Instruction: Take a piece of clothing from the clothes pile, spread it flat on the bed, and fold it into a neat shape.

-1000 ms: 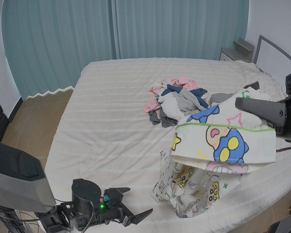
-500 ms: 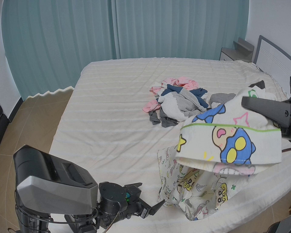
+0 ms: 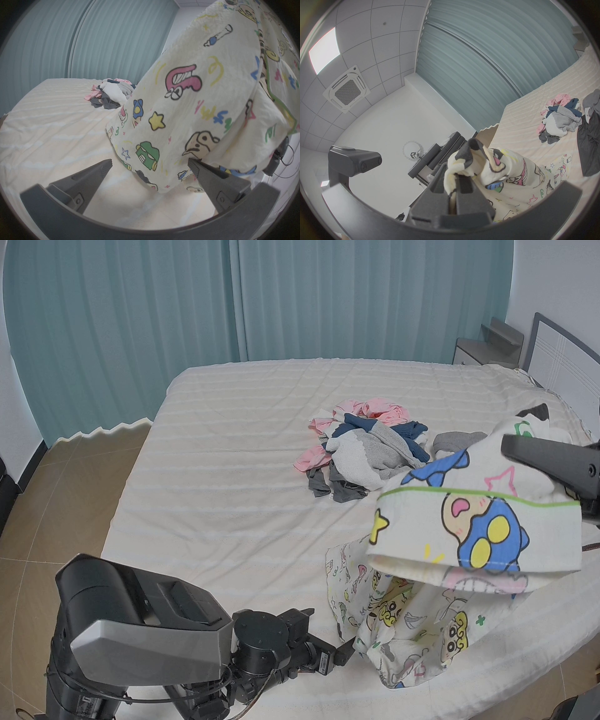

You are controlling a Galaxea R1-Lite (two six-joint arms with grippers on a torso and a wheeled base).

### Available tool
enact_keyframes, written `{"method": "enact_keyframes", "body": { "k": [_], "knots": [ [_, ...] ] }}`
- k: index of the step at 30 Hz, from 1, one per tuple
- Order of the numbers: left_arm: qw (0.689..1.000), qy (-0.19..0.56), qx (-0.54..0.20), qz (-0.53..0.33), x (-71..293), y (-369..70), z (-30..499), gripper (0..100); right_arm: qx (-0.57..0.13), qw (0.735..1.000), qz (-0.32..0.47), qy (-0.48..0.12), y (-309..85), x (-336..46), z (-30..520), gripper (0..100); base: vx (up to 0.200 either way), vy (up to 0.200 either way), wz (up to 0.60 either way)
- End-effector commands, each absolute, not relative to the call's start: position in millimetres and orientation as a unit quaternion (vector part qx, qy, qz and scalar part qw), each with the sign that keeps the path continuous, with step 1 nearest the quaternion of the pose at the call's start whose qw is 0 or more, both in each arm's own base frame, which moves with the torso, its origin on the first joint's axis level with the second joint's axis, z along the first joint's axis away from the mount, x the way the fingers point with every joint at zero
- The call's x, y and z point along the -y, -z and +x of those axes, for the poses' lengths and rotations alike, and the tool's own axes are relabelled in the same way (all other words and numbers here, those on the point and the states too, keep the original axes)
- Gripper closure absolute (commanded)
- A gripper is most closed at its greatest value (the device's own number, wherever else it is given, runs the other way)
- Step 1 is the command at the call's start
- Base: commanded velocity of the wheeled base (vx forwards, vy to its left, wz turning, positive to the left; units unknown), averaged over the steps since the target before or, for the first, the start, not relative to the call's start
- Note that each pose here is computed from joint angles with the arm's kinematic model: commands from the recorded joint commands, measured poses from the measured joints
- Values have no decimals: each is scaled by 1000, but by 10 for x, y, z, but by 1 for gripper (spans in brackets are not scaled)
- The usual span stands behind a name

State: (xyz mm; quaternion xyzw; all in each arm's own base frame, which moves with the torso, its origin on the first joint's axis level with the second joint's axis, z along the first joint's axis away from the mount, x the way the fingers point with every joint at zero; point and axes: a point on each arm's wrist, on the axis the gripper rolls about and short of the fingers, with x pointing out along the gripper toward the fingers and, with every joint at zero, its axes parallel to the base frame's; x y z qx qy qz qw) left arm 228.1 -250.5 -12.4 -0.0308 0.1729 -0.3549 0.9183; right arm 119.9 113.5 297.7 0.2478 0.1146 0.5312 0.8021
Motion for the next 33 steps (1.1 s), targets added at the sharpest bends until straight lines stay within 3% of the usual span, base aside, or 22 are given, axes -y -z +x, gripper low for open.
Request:
{"method": "enact_keyframes", "body": {
  "k": [1,16,18,21,33],
  "knots": [
    [910,363,-201,-23,2460,207,2115,0,-112,809,249,-521,-2974,-1102,1232,100,0,0,0],
    [894,390,-206,-85,2525,-43,1888,0,-109,810,252,-518,-2997,-1105,1261,100,0,0,0],
    [894,392,-200,-88,2563,-58,1899,0,-128,790,296,-521,-3067,-1131,1252,100,0,0,0],
    [894,389,-206,-80,2546,-18,1888,0,-137,783,317,-518,-3099,-1148,1274,100,0,0,0],
    [901,382,-187,-83,2635,-16,1960,0,-157,763,313,-544,-3100,-1280,1234,100,0,0,0]
  ]
}}
